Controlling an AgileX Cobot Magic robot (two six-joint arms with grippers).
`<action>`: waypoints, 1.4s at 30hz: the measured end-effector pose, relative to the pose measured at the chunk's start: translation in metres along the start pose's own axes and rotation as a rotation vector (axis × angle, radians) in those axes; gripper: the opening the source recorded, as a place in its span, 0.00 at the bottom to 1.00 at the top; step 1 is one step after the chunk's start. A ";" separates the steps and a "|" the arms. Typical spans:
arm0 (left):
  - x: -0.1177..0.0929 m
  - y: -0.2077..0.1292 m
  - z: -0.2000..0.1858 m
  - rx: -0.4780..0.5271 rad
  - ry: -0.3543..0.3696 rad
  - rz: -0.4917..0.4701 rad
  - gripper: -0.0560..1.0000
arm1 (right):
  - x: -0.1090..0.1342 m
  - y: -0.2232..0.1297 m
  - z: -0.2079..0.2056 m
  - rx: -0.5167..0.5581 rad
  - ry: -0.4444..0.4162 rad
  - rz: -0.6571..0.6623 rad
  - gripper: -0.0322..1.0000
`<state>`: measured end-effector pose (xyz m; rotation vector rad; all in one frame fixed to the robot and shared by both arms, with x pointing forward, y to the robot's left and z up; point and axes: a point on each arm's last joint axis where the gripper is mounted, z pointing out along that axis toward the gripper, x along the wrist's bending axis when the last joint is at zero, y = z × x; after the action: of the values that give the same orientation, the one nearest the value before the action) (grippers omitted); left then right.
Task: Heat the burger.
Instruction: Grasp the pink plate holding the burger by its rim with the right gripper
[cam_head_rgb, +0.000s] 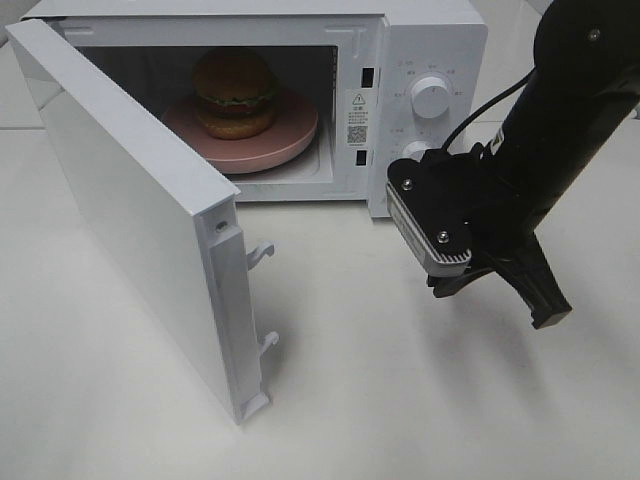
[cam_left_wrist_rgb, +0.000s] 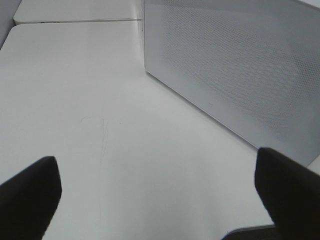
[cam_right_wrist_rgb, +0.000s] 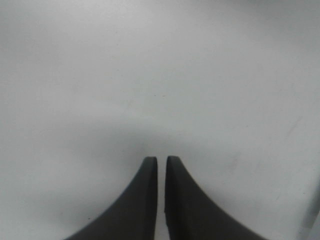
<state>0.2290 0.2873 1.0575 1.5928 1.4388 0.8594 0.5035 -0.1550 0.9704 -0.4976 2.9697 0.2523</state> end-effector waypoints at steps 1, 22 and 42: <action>0.000 0.000 0.000 0.000 0.000 0.000 0.99 | -0.001 0.000 0.000 0.004 -0.006 -0.004 0.11; 0.000 0.000 0.000 0.000 0.000 0.000 0.99 | -0.025 0.022 -0.002 0.050 -0.336 -0.094 0.60; 0.000 0.000 0.000 0.000 0.000 0.000 0.99 | -0.048 0.042 -0.021 0.029 -0.502 -0.100 0.97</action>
<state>0.2290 0.2873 1.0575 1.5928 1.4388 0.8594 0.5333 -0.1048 1.0038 -0.4922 2.4517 0.2757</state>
